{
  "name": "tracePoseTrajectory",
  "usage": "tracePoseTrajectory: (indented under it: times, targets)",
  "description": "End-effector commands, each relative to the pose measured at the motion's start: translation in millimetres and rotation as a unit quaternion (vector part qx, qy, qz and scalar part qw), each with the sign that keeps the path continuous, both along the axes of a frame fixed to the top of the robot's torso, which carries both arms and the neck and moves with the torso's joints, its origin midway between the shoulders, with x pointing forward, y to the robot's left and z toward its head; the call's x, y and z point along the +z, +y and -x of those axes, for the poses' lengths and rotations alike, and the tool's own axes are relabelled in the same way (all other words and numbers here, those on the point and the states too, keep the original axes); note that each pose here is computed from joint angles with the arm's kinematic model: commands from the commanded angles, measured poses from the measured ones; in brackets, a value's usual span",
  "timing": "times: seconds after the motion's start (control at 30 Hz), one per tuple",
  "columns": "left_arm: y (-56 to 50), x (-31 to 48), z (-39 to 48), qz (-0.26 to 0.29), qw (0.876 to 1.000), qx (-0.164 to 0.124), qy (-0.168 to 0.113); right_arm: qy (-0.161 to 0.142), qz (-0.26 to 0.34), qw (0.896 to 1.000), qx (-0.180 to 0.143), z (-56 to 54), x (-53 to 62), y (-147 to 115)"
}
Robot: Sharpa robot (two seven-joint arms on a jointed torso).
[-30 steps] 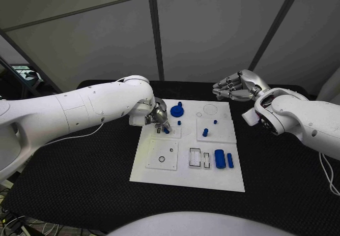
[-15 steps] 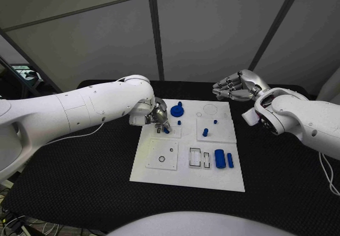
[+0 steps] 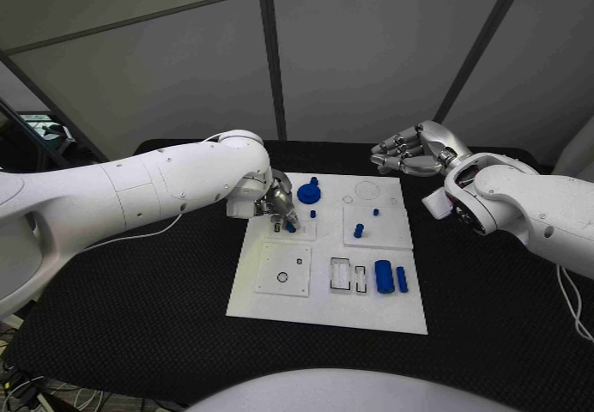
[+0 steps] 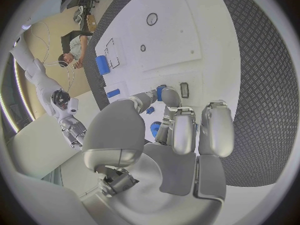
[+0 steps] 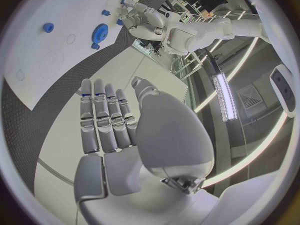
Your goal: Assemble the parts on the task board
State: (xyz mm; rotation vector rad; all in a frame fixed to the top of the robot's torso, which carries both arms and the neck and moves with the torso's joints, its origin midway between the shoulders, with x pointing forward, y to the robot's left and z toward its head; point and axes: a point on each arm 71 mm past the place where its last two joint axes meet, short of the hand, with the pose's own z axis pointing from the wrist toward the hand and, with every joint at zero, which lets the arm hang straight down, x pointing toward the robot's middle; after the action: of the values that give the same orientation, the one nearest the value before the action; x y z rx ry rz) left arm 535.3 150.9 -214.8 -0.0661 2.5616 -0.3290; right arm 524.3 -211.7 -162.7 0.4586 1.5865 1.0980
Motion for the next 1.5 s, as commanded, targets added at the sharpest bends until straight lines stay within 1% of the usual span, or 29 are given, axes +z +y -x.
tracePoseTrajectory:
  times: [0.03,0.37,0.7,1.5]
  targets:
    - [0.1,-1.0,0.4,-0.012,1.0,-0.008,0.005,-0.001,0.0,1.0,0.004,0.1,1.3,1.0]
    - [2.8,-5.0,0.9,-0.022,1.0,-0.01,0.01,0.0,0.0,1.0,0.004,0.0,1.1,0.8]
    - [3.9,-5.3,-0.7,-0.028,1.0,-0.009,0.004,0.001,0.0,1.0,0.004,-0.1,0.9,0.8]
    - [1.8,-5.4,-1.2,-0.028,1.0,-0.011,0.004,0.002,0.001,1.0,0.004,-0.1,0.7,0.6]
